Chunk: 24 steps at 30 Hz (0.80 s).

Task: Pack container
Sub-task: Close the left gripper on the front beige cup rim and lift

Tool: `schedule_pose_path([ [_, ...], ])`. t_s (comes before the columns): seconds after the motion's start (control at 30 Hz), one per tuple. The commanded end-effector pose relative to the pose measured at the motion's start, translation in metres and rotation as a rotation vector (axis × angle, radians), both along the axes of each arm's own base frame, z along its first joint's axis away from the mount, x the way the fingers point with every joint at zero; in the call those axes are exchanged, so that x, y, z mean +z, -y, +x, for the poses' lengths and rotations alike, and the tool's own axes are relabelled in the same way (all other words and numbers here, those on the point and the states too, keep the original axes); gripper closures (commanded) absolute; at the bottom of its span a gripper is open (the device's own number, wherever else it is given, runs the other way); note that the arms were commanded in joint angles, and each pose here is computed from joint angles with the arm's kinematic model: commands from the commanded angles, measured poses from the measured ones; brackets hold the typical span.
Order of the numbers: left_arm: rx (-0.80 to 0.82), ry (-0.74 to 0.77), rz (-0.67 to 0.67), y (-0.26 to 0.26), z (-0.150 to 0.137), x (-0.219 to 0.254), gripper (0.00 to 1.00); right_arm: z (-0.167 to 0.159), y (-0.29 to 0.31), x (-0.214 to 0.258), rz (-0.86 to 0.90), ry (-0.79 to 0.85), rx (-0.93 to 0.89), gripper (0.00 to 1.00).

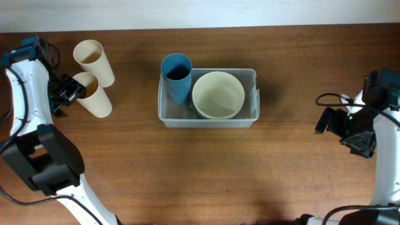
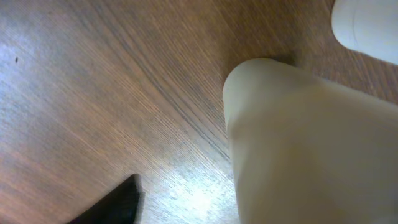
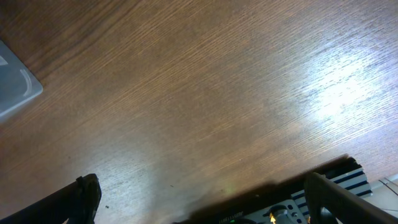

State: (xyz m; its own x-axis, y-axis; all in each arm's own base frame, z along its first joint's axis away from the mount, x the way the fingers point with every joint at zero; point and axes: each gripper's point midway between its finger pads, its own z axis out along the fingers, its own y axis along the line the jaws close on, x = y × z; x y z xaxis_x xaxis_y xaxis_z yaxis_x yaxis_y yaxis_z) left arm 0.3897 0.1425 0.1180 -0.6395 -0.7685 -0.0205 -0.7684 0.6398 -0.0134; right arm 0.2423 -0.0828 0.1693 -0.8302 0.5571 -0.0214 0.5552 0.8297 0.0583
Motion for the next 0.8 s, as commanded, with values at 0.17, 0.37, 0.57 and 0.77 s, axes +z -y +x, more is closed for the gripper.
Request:
schedule_pose_path([
  [0.17, -0.015, 0.000, -0.027, 0.003, 0.000, -0.002, 0.98, -0.001, 0.000, 0.001, -0.011, 0.006, 0.009, 0.01],
  [0.37, -0.021, -0.021, -0.035, 0.005, -0.006, 0.006, 0.98, -0.001, 0.000, 0.001, -0.011, 0.006, 0.009, 0.01],
  [0.57, -0.021, -0.059, -0.020, 0.006, -0.024, 0.040, 0.98, -0.001, 0.000, 0.001, -0.011, 0.006, 0.009, 0.01],
  [0.77, -0.085, 0.032, -0.007, 0.015, -0.035, 0.088, 0.98, -0.001, 0.000, 0.001, -0.011, 0.006, 0.009, 0.01],
])
